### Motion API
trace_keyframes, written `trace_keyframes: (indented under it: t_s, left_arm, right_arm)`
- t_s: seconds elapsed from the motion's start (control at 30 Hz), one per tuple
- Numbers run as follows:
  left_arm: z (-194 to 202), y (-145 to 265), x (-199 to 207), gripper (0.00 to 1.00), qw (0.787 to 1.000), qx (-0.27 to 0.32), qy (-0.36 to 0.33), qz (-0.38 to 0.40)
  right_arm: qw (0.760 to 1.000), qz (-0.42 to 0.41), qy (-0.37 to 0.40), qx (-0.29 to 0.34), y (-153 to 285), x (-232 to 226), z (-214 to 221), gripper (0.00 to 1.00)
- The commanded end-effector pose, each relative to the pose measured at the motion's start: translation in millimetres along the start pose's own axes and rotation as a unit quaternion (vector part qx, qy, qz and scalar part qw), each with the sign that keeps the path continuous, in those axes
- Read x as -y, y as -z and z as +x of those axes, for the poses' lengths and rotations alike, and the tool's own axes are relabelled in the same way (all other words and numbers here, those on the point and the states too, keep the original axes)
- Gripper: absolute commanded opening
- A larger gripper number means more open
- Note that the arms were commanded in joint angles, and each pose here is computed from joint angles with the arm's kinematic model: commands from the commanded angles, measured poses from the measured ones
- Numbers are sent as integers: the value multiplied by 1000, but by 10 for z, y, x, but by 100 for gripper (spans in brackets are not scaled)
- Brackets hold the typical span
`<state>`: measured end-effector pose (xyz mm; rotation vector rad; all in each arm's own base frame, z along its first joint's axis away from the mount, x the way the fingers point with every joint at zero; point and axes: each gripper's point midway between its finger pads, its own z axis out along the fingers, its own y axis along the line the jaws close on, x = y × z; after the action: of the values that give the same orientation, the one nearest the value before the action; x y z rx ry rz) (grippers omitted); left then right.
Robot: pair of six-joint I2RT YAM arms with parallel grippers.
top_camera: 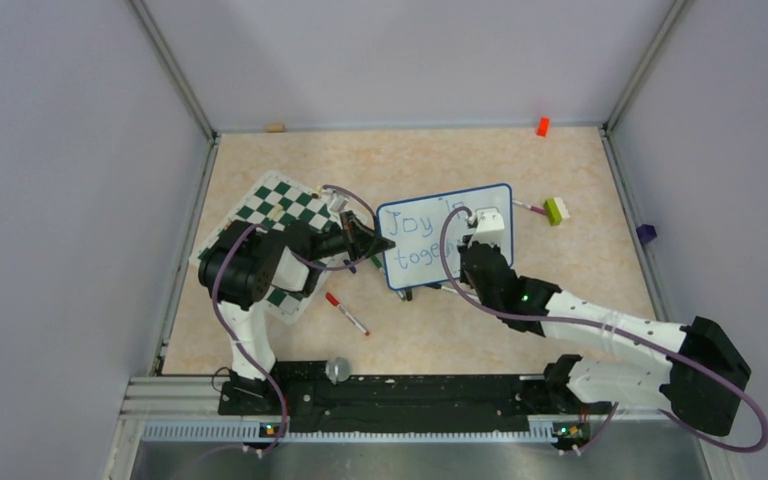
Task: Write a sentence on the whiteboard
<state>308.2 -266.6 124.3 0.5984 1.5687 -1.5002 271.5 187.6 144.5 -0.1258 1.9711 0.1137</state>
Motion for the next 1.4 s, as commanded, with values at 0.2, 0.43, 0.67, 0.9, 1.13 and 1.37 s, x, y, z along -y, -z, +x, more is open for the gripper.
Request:
trace_keyframes:
  t_s: [0.2,0.43,0.67,0.9,1.13,1.37]
  left_arm:
    - [23,19,26,0,996,-3,-82,23]
    - [25,15,25,0,996,-4,-82,24]
    - [29,17,23,0,996,-4,-81,23]
    - [28,16,23,0,996,-4,-82,24]
    - [29,16,24,0,996,-4,-82,24]
    - [26,16,24,0,996,-4,-83,24]
  right_arm:
    - [1000,-9,-18,-6,72,5,53,0]
    - [1000,-13,-18,9,62,-39,-89,0]
    - [1000,-17,-15,22,43,-98,-227,0]
    - [1000,-14,-9,26,5,-132,-289,0]
    - [1000,-17,-10,18,-5,-136,-216,0]
    - [1000,-23,-18,-7,17,-109,8,0]
